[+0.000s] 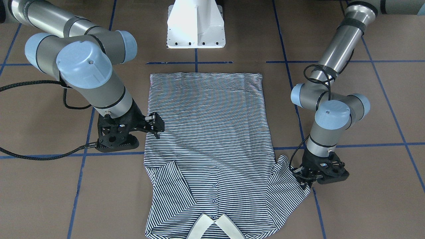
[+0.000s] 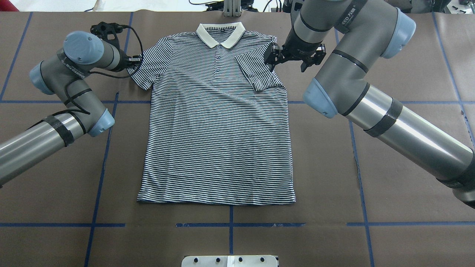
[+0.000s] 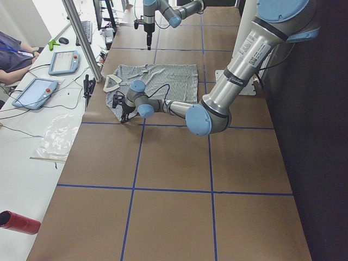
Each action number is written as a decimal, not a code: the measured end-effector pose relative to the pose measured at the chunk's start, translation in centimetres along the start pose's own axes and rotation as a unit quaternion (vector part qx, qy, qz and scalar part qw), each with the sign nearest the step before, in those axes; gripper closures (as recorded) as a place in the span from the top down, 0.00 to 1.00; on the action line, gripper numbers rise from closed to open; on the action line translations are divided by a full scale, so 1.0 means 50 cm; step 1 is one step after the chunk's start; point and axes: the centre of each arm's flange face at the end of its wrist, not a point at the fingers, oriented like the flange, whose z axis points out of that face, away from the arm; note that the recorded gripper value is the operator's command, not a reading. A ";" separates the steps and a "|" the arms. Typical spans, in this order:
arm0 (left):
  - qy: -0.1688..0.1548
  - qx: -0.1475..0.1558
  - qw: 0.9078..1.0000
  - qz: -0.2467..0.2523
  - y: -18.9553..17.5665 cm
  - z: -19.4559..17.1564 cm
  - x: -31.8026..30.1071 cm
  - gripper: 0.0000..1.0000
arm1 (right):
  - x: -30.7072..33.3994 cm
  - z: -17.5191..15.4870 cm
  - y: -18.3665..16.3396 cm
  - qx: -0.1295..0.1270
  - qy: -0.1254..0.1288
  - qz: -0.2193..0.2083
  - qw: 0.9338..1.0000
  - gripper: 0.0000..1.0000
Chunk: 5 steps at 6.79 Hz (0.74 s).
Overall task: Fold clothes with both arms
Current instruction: 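Bring the left gripper toward the other sleeve while the right gripper holds, then fold the sleeve nearest the left gripper inward onto the shirt body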
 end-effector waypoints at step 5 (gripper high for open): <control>0.008 -0.029 0.999 -0.040 -0.049 -0.169 0.213 0.00 | 0.002 0.000 -0.001 0.000 0.000 -0.001 1.000 1.00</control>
